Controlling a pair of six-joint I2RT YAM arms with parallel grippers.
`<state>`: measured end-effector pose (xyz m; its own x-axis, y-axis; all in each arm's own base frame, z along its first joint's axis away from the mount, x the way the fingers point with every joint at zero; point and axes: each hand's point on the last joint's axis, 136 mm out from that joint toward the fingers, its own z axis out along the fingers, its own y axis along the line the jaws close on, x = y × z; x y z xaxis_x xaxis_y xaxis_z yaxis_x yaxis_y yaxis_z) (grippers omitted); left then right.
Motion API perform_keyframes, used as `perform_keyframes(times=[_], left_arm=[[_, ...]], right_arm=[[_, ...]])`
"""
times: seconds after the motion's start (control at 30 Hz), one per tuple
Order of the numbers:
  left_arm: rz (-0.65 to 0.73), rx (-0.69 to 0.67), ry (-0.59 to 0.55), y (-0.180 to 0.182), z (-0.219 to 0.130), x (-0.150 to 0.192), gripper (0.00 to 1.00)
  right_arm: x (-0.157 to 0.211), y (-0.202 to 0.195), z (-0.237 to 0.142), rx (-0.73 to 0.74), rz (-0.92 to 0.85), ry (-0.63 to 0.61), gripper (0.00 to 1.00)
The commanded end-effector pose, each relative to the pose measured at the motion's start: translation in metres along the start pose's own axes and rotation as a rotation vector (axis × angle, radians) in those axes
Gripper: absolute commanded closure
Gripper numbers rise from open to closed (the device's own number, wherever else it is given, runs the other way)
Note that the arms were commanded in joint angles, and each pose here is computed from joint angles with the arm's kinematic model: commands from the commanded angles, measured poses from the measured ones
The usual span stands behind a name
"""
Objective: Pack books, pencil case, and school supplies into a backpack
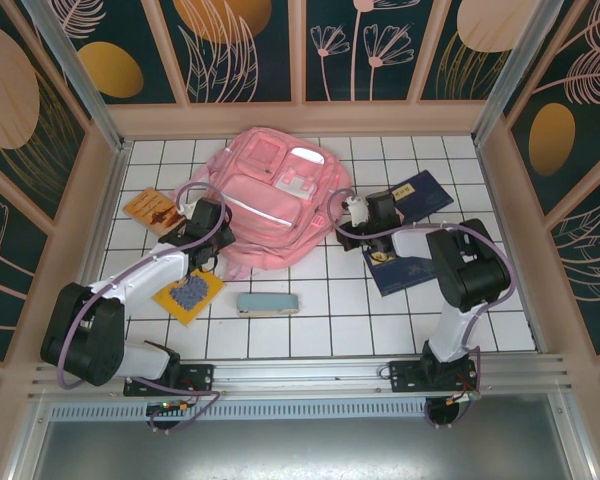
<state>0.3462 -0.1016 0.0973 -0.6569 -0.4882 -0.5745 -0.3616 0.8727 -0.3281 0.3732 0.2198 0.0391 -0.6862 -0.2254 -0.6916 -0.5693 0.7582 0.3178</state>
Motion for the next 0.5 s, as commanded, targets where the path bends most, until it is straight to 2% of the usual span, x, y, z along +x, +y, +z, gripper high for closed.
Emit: perform_keyframes(times=[0.0, 0.27, 0.47], left_arm=[[-0.067, 0.090, -0.028, -0.015, -0.005, -0.008, 1.00], [-0.218, 0.228, 0.049, -0.025, -0.002, 0.018, 1.00], [-0.234, 0.294, 0.064, -0.034, -0.008, 0.021, 1.00]], right_arm=[[-0.012, 0.018, -0.009, -0.025, -0.043, -0.045, 1.00], [-0.008, 0.067, -0.006, -0.106, -0.098, -0.028, 1.00], [0.001, 0.109, 0.001, -0.189, -0.132, -0.002, 1.00]])
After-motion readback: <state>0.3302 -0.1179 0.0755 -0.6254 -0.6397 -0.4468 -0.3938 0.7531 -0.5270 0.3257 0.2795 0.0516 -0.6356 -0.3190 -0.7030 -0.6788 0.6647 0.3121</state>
